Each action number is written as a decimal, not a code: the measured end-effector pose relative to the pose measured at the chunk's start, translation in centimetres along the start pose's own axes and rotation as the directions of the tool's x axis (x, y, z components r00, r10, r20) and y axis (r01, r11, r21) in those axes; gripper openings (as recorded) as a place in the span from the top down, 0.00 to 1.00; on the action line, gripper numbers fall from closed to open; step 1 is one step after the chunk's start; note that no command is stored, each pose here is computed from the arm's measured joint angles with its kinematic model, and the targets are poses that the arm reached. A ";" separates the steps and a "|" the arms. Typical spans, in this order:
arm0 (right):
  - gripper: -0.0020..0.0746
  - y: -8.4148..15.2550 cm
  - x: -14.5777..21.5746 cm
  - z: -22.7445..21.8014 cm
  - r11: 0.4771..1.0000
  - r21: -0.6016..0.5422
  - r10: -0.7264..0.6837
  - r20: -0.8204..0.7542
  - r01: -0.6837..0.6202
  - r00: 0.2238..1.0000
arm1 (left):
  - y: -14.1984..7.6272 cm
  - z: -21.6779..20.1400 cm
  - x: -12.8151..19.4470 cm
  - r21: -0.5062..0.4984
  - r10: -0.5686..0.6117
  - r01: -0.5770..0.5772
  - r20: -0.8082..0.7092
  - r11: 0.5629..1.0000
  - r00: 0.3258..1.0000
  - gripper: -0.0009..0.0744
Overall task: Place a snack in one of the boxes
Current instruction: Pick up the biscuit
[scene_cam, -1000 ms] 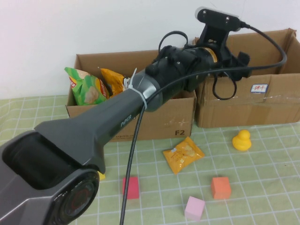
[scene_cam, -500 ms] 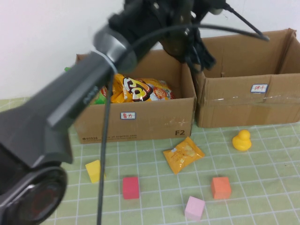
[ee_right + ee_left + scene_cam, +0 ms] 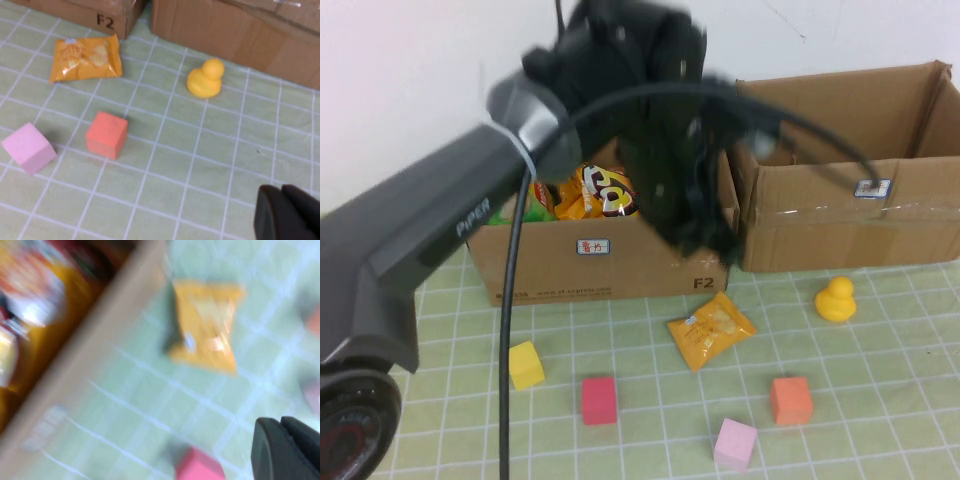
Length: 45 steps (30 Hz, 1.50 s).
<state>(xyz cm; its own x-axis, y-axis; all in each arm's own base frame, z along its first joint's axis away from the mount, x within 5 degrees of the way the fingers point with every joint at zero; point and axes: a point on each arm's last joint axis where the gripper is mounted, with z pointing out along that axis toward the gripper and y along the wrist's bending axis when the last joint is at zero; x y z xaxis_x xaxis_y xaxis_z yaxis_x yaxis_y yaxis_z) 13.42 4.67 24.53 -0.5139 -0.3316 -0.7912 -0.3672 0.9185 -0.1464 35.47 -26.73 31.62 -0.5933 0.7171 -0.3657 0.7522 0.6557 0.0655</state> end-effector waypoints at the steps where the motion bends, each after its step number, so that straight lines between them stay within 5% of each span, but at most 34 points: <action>1: 0.98 0.0 0.0 0.0 1.000 0.001 0.000 -0.004 0.000 1.000 | -0.2 0.9 0.6 0.015 -0.001 0.001 -0.037 1.000 0.999 0.99; 9: 0.97 0.1 0.7 1.2 0.999 0.005 0.032 -0.116 -0.032 0.993 | -2.2 6.7 4.3 0.117 0.001 0.020 -0.173 0.993 0.985 0.99; 16: 0.84 0.2 0.5 2.8 0.999 0.011 0.053 -0.215 -0.052 0.975 | -3.4 9.0 4.2 0.049 0.042 -0.040 -0.051 0.998 0.998 0.95; 18: 0.76 0.3 0.7 3.5 0.999 0.008 0.052 -0.247 -0.052 0.968 | -3.3 9.1 3.7 0.036 0.041 -0.041 -0.002 0.998 0.999 0.86; 25: 0.65 0.6 1.0 4.9 0.997 -0.006 0.066 -0.293 -0.071 0.954 | -2.8 12.3 3.5 -0.019 0.016 -0.016 0.007 1.000 1.000 0.23; 28: 0.65 0.7 1.0 5.1 0.997 -0.007 0.070 -0.298 -0.075 0.952 | -2.4 13.8 3.6 -0.062 0.019 -0.021 -0.019 0.998 1.000 0.12; 45: 0.65 0.8 1.1 5.7 0.997 -0.009 0.071 -0.323 -0.078 0.944 | -1.3 16.9 0.9 -0.103 -0.052 0.053 0.015 0.993 0.999 0.08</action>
<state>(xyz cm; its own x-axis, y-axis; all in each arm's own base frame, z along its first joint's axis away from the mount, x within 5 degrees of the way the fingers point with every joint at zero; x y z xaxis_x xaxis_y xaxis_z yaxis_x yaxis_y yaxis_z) 17.00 6.25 20.20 -0.7617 -0.3171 -0.5651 -0.3330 0.9397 -0.0784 38.79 -30.93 15.49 -0.6269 0.6787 -0.3826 0.6863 0.7135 0.1412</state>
